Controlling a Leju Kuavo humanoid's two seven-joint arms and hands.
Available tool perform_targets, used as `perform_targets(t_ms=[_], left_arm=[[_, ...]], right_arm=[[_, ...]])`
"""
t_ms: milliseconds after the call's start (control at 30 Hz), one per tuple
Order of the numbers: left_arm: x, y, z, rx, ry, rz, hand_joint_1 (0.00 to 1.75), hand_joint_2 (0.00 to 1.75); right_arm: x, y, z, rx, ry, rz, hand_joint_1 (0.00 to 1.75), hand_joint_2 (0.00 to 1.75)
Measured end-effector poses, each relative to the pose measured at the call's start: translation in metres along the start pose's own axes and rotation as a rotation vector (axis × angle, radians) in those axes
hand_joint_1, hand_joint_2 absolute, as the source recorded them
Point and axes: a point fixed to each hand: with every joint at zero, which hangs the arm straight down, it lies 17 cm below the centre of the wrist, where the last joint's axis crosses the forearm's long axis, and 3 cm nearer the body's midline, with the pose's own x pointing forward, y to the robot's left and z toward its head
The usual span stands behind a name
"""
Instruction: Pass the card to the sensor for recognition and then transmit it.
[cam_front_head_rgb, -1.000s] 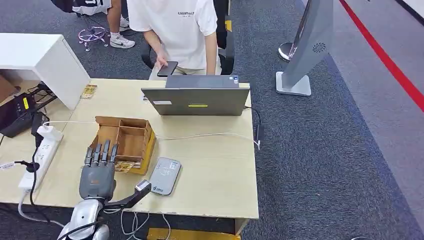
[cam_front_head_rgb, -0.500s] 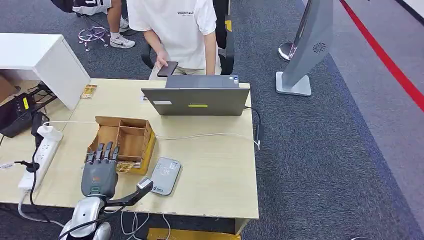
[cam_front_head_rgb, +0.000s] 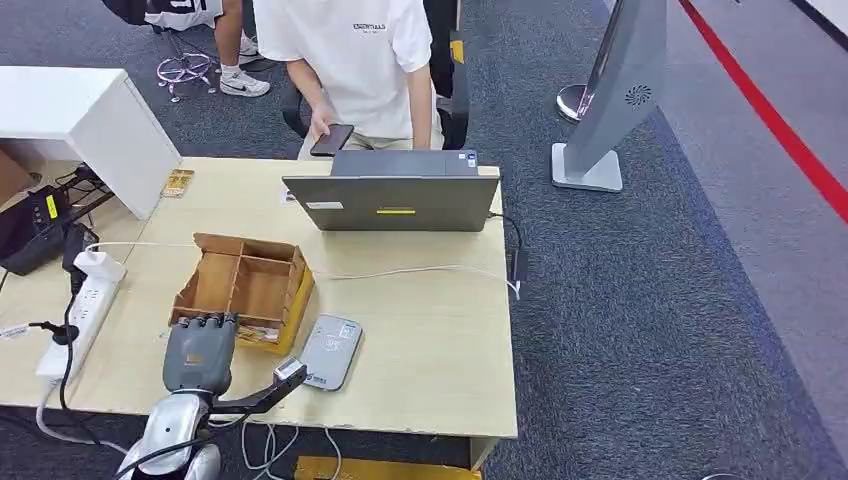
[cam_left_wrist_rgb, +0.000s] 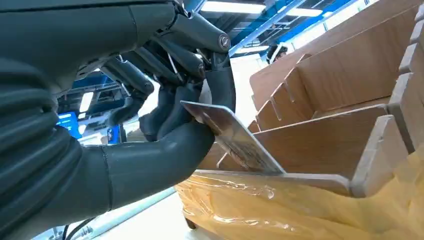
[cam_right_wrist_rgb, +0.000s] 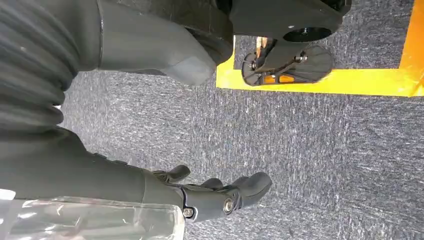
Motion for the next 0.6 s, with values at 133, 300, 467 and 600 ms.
perform_targets(t_ms=[133,300,467,600], left_arm=[[0.0,0.001,0.0,0.003,0.001,0.0,1.75,1.75],[0.0,0.012,-0.002,0.032,0.004,0.0,1.75,1.75],[0.001,0.052,-0.007,0.1,0.006,0.01,1.75,1.75],[0.009,0.092,-0.009,0.144,-0.028,0.021,1.75,1.75]], right_arm=[[0.001,0.0,0.0,-0.001,-0.005,-0.003,0.0,1.75],[0.0,0.0,0.0,-0.003,0.0,-0.017,0.0,1.75],[-0.001,-0.001,0.0,-0.007,0.008,-0.035,0.0,1.75],[-0.003,-0.002,0.0,-0.014,0.021,-0.058,0.0,1.75]])
